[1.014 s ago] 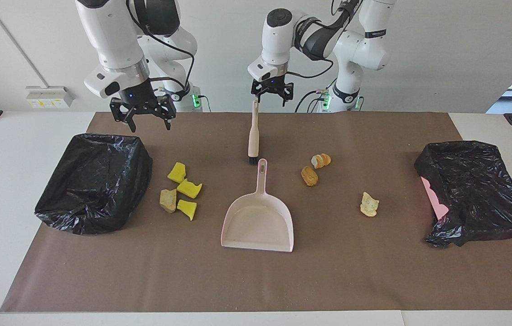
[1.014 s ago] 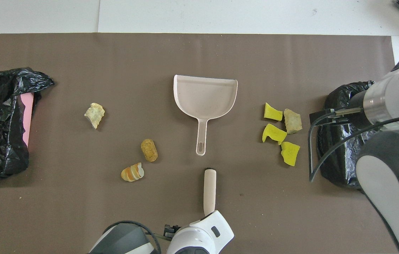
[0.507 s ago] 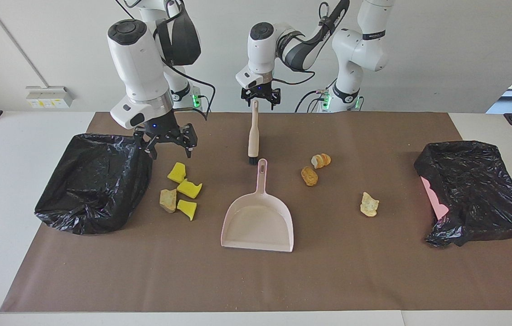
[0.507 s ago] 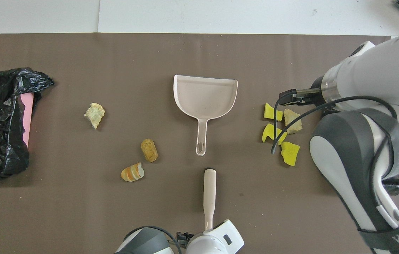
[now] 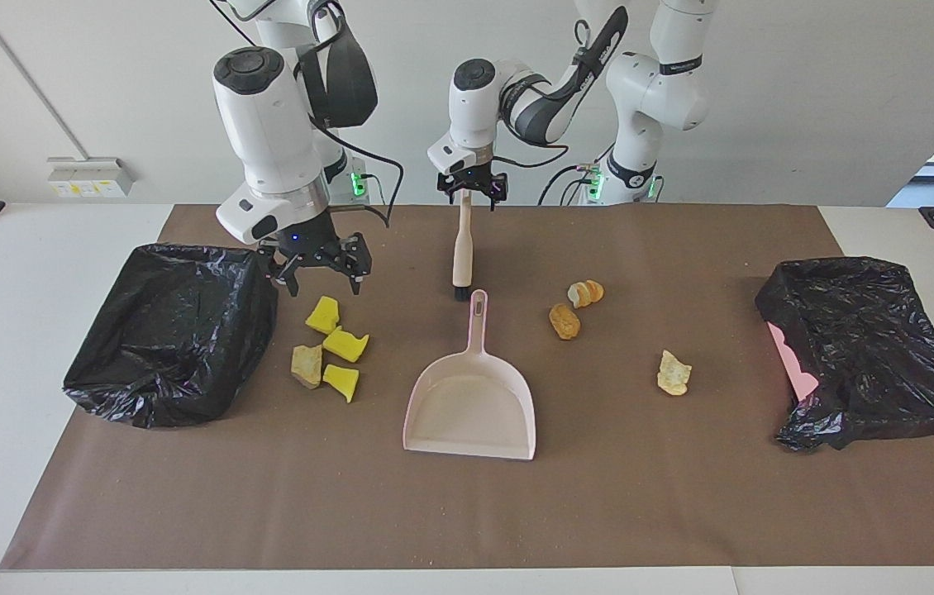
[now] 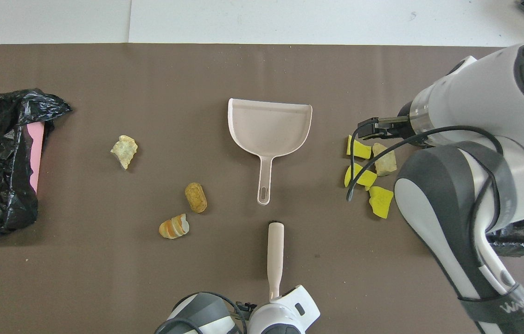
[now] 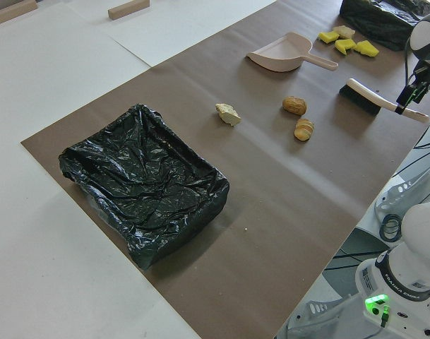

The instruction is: Sweep and dump trash in bin

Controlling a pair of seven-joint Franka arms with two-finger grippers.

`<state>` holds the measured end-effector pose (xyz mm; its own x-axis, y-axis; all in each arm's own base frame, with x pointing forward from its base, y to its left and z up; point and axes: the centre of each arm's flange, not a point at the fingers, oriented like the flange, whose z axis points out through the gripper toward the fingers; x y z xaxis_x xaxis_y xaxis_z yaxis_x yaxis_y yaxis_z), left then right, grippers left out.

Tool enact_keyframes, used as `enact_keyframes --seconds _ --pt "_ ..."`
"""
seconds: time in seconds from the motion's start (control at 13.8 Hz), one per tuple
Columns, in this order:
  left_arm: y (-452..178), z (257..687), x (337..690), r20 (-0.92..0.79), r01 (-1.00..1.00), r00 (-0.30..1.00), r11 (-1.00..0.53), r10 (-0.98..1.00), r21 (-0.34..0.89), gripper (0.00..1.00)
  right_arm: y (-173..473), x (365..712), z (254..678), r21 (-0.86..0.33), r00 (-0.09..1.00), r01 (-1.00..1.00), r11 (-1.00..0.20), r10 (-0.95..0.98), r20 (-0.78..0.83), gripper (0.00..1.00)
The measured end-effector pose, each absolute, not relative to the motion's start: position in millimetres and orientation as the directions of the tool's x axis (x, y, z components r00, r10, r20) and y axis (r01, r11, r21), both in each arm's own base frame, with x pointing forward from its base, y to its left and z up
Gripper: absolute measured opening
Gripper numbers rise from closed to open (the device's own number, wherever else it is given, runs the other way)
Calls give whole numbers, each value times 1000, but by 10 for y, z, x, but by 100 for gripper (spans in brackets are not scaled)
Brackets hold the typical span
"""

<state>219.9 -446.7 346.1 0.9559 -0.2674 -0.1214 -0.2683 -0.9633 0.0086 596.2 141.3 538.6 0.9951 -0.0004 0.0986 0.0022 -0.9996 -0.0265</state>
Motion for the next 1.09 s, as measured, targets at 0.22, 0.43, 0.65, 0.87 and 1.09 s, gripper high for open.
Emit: enact_keyframes --seconds 0.22,0.43,0.65,0.87,1.09 --pt "-4479 3408 2202 -129 -266 956 -964 -264 4 81 1643 5986 5211 -31 996 8 -999 6 84 100" --pt "-4491 3440 2207 -124 -264 957 -964 -263 8 43 1897 6038 5005 -34 997 -31 -999 -33 71 100" --pt "-4488 3449 2211 -123 -257 959 -966 -256 8 26 2277 6070 4845 -37 997 -55 -998 -57 57 100" --pt "-4416 3578 2274 -145 -240 961 -971 -236 -15 26 2563 6124 4668 -42 995 -81 -996 -84 54 100" --pt "-4096 3969 2517 -194 -180 967 -981 -163 -72 26 2891 6128 4457 -48 994 -89 -995 -92 55 100"
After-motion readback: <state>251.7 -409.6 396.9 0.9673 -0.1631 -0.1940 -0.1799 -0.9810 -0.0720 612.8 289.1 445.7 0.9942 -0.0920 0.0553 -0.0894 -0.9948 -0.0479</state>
